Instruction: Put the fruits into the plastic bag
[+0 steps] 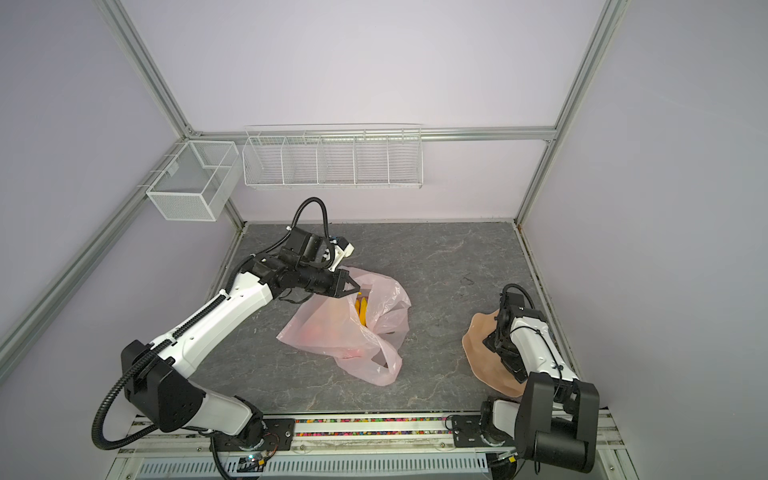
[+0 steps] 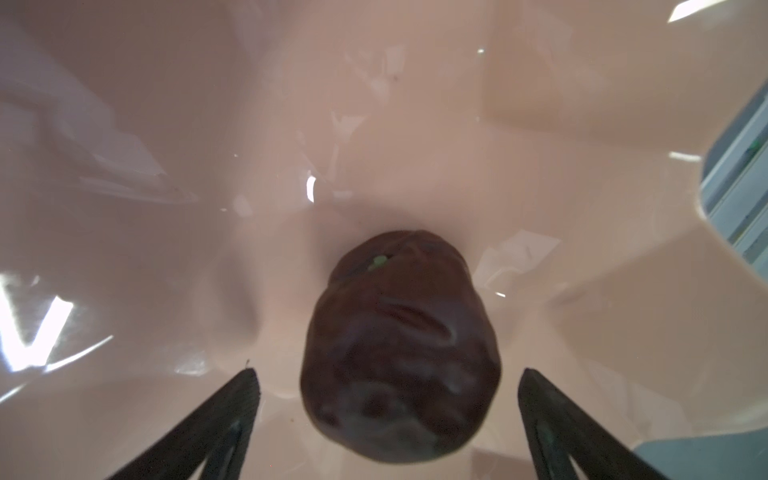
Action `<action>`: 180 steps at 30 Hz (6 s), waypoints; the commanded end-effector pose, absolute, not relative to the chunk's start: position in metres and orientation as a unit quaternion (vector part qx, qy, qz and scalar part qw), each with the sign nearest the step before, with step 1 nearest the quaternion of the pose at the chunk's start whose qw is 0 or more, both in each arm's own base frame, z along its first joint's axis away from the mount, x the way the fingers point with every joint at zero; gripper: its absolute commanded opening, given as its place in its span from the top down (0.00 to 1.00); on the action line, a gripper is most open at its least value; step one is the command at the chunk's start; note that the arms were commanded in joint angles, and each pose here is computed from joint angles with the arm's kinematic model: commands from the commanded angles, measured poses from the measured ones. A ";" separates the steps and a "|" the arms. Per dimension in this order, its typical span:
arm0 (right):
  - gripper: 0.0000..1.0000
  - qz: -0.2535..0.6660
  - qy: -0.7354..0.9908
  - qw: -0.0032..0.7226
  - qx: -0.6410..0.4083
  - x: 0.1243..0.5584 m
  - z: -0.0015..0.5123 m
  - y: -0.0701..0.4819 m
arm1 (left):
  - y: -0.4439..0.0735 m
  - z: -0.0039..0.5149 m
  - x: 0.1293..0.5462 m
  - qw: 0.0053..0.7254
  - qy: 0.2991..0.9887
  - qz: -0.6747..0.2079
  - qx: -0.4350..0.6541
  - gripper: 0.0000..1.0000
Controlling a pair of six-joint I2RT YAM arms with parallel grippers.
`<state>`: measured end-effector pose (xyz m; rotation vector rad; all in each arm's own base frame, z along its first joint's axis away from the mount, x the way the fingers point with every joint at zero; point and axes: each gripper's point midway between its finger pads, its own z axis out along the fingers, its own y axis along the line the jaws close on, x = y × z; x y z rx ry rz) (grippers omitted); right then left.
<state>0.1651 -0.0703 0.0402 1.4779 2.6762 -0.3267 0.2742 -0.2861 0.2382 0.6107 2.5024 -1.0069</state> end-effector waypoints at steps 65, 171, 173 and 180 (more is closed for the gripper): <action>0.67 0.389 0.845 0.232 0.283 0.275 0.141 0.105 | -0.286 0.236 0.272 0.183 0.886 -0.360 0.227 1.00; 0.04 0.172 0.953 0.216 -0.124 0.267 0.131 0.318 | -0.257 0.254 0.234 0.237 0.882 -0.342 0.221 0.95; 0.03 0.194 0.947 0.223 -0.126 0.264 0.140 0.320 | -0.256 0.253 0.234 0.237 0.882 -0.341 0.221 0.95; 0.00 0.270 0.922 0.244 -0.131 0.246 0.175 0.329 | -0.256 0.253 0.234 0.238 0.882 -0.341 0.222 0.95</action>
